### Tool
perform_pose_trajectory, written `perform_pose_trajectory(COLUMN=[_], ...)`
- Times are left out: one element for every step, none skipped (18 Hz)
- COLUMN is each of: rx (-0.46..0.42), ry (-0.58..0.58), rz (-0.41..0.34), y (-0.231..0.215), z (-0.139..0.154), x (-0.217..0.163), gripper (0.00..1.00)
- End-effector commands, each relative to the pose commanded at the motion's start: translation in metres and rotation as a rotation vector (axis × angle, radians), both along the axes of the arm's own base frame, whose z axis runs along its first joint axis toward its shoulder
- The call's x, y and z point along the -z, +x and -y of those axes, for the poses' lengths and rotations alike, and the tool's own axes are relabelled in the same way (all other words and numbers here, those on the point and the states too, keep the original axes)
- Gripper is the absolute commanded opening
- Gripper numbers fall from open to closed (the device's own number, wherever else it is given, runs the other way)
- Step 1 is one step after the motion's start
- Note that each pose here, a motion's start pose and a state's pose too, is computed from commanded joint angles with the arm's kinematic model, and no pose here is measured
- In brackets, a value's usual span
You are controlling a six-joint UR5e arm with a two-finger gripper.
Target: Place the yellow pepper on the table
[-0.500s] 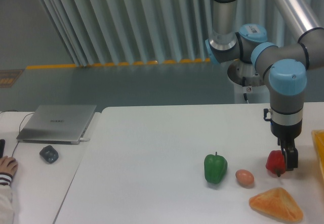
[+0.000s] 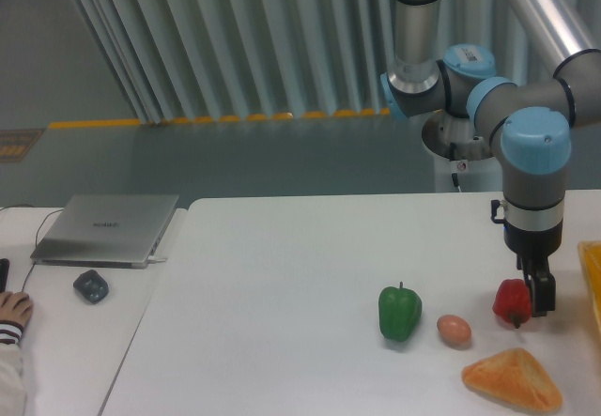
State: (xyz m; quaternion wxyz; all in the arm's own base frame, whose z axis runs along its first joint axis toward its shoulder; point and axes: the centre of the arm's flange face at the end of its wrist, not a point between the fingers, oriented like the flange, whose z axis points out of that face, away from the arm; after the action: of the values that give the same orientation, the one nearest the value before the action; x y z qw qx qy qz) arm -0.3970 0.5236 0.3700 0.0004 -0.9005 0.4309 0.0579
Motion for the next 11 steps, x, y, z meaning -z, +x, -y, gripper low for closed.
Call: perform_pose_trajectory(rx=[-0.006,-0.017,-0.029,-0.049,-0.051,-0.035,-0.012,0.032,0.06,0.078,0.09], ry=[0.004,-0.002,-0.001,0.002,0.003,0.001,0.0,-0.006,-0.007,-0.01,-0.012], rz=[-0.003,0.002,0.001,-0.006,-0.011,-0.013,-0.017,-0.02,-0.024,-0.025,-0.026], y=[-0.003,-0.007,-0.013,-0.026,-0.035,-0.041,-0.048,-0.059,-0.064,-0.07,-0.075], z=[0.003,0.012,0.017,0.028,0.034,0.039,0.045,0.051,0.053,0.057,0.059], x=[0.004,0.009,0.013,0.011,0.008,0.008,0.007,0.008,0.008,0.009,0.009], gripper=[1.0,1.0,1.0,1.0,1.0,1.0,1.0,1.0,1.0,1.0,1.0])
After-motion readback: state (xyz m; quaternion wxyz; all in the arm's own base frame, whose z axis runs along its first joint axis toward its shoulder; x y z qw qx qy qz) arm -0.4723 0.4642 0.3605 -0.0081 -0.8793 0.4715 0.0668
